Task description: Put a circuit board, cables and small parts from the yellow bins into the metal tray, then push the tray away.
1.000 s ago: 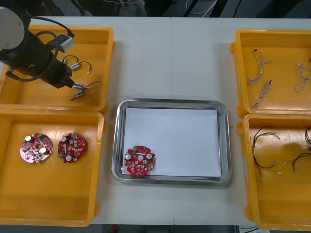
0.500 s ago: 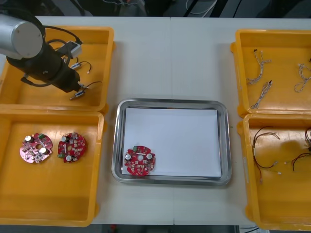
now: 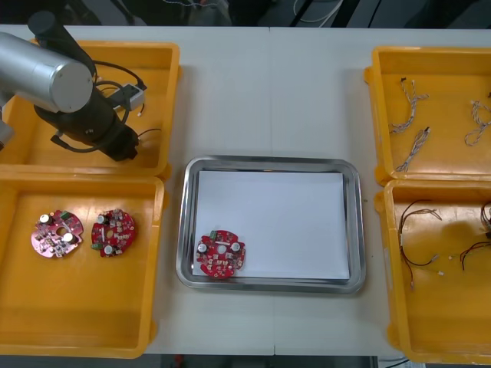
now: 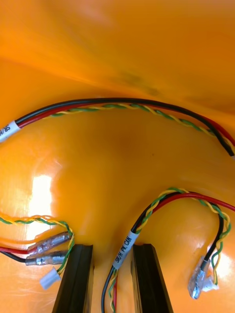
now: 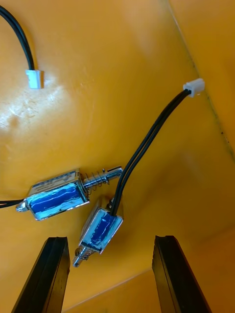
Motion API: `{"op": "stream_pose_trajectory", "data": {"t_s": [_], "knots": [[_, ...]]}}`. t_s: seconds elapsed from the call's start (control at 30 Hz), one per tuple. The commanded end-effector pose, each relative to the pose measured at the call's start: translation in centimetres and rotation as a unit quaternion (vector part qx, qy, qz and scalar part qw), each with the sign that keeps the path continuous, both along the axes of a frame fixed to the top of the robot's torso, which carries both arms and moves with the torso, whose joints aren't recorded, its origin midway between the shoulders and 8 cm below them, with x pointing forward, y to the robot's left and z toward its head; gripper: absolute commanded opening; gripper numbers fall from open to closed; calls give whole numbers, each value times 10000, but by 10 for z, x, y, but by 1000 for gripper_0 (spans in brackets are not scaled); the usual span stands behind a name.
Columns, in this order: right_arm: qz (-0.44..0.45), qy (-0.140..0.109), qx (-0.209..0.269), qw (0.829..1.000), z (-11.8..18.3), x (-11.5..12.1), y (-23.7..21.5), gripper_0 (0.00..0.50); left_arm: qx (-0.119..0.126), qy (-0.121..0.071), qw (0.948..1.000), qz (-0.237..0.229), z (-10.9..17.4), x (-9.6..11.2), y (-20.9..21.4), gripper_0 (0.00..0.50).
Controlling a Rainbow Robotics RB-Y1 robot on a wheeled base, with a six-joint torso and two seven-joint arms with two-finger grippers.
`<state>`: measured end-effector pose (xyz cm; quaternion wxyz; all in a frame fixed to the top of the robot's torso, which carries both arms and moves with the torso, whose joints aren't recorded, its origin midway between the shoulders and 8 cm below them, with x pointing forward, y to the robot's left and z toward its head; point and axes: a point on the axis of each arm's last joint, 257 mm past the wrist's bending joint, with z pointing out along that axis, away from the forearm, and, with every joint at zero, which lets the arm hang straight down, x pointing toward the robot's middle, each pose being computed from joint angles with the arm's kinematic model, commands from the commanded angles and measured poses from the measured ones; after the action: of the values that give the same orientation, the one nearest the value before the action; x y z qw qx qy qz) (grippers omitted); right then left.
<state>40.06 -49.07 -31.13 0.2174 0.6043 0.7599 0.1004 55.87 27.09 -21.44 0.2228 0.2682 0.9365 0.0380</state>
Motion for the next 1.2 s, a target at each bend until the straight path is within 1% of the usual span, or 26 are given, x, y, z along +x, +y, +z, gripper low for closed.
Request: {"op": "stream_pose_trajectory", "data": {"t_s": [0.03,0.07,0.2,0.23,0.37,0.47,0.6,0.83,0.9,0.93,0.97,1.0,1.03,1.07,1.1,1.2], "knots": [[-33,128,165,9998,-17,-12,10,13,-121,-217,9993,264,18,14,-13,500],[-34,117,178,9998,-17,-12,11,0,-128,-211,9993,271,17,14,-14,500],[-27,144,208,9997,-20,-15,11,0,-55,-303,9991,295,16,18,-11,500],[-16,141,219,9997,-20,-15,12,0,-65,-301,9990,313,14,19,-10,500],[-1,150,206,9997,-18,-16,10,0,-190,-393,9983,374,12,27,-7,500],[10,147,204,9997,-15,-16,10,0,-233,-403,9982,385,9,28,-8,500],[68,171,168,9997,-1,-20,10,0,-214,-407,9983,365,6,28,-10,500],[271,361,20,9990,33,-36,14,0,-227,-400,9983,363,6,28,-10,500],[329,382,-1,9987,40,-39,17,0,-247,-389,9983,359,6,28,-11,500],[358,395,-30,9986,44,-41,17,0,-247,-389,9983,359,6,28,-11,474],[384,391,-49,9985,48,-41,18,0,-257,-393,9983,356,6,28,-12,408],[429,392,-86,9983,53,-43,19,0,-254,-386,9983,358,6,27,-12,262],[449,421,-114,9980,57,-45,19,0,-254,-386,9983,358,6,27,-12,162],[489,426,-149,9978,61,-46,20,0,-255,-385,9983,362,6,27,-11,28],[552,438,-205,9973,67,-48,21,0,-260,-382,9983,356,6,27,-12,0],[672,500,-289,9961,75,-53,24,0,-264,-389,9983,355,6,28,-12,0]]}}
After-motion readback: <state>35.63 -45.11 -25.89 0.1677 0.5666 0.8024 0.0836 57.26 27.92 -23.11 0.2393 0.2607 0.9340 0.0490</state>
